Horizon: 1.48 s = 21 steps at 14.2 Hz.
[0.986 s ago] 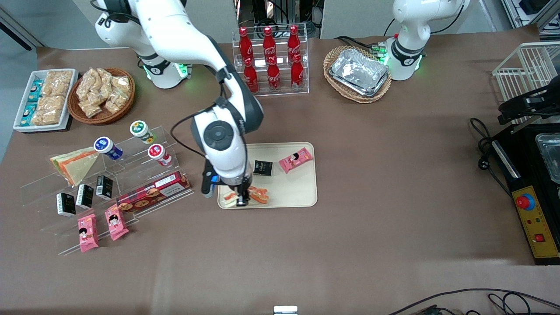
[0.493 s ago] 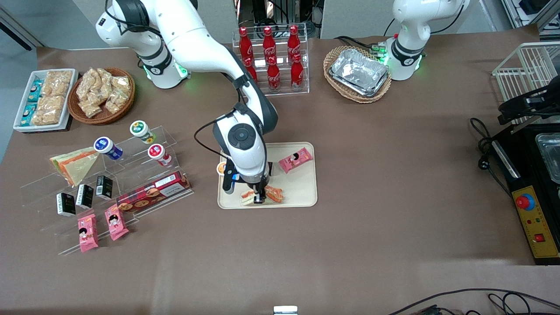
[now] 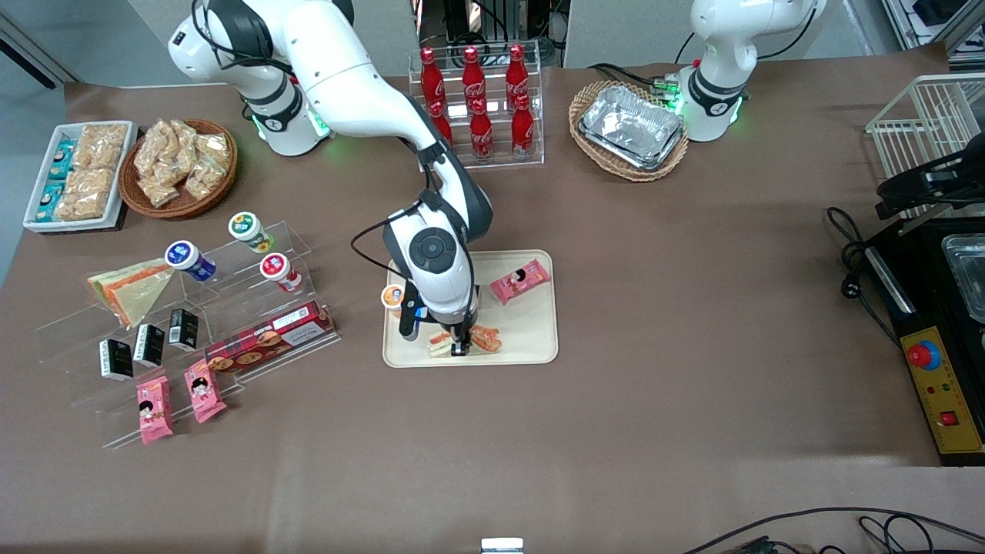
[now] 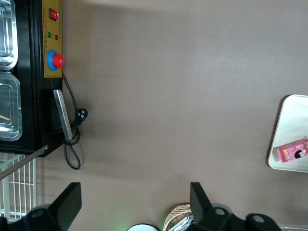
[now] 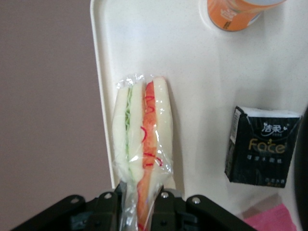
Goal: Place sandwich on tray
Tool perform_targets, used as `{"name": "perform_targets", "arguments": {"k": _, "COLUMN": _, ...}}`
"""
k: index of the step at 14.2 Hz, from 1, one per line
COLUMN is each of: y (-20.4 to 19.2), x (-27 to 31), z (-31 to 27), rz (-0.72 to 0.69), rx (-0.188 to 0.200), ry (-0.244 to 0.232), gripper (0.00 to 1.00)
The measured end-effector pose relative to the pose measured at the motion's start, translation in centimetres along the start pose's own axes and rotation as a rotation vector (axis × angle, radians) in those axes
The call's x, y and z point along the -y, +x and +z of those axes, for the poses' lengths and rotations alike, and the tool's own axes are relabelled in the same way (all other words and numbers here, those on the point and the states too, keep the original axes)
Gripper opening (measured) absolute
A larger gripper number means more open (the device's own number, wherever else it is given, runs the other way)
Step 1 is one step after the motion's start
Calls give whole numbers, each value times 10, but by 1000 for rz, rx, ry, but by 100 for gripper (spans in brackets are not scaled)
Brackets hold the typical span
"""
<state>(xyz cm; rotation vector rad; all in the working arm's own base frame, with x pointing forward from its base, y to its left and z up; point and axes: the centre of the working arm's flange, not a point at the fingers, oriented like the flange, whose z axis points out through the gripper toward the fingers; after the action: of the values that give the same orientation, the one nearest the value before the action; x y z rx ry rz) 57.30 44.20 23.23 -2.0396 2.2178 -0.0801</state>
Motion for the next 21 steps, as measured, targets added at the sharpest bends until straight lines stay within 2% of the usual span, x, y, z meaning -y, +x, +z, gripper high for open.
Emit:
{"name": "perform_targets", "arguments": {"k": 4, "y": 0, "x": -6, "z": 7, "rz": -40, "rx": 1, "ry": 7, "gripper": 21}}
{"name": "perform_targets", "arguments": {"k": 5, "y": 0, "x": -6, "z": 7, "rz": -62, "rx": 1, "ry": 8, "gripper": 24}}
{"name": "perform_targets", "arguments": {"k": 10, "y": -7, "x": -10, "z": -1, "rz": -119, "rx": 8, "ry": 15, "gripper": 68}}
{"name": "perform_targets", "arguments": {"k": 13, "y": 3, "x": 6, "z": -43, "rz": -118, "rx": 2, "ry": 6, "gripper": 96}}
{"name": "perform_targets", "arguments": {"k": 15, "y": 9, "x": 10, "z": -83, "rz": -154, "rx": -15, "ry": -23, "gripper": 96}}
{"name": "perform_targets", "arguments": {"k": 16, "y": 10, "x": 10, "z": -104, "rz": -162, "rx": -11, "ry": -34, "gripper": 96}}
{"name": "perform_targets", "arguments": {"k": 19, "y": 21, "x": 10, "z": -166, "rz": -295, "rx": 18, "ry": -83, "gripper": 96}}
{"name": "perform_targets", "arguments": {"k": 21, "y": 31, "x": 13, "z": -201, "rz": -368, "rx": 50, "ry": -85, "gripper": 97}}
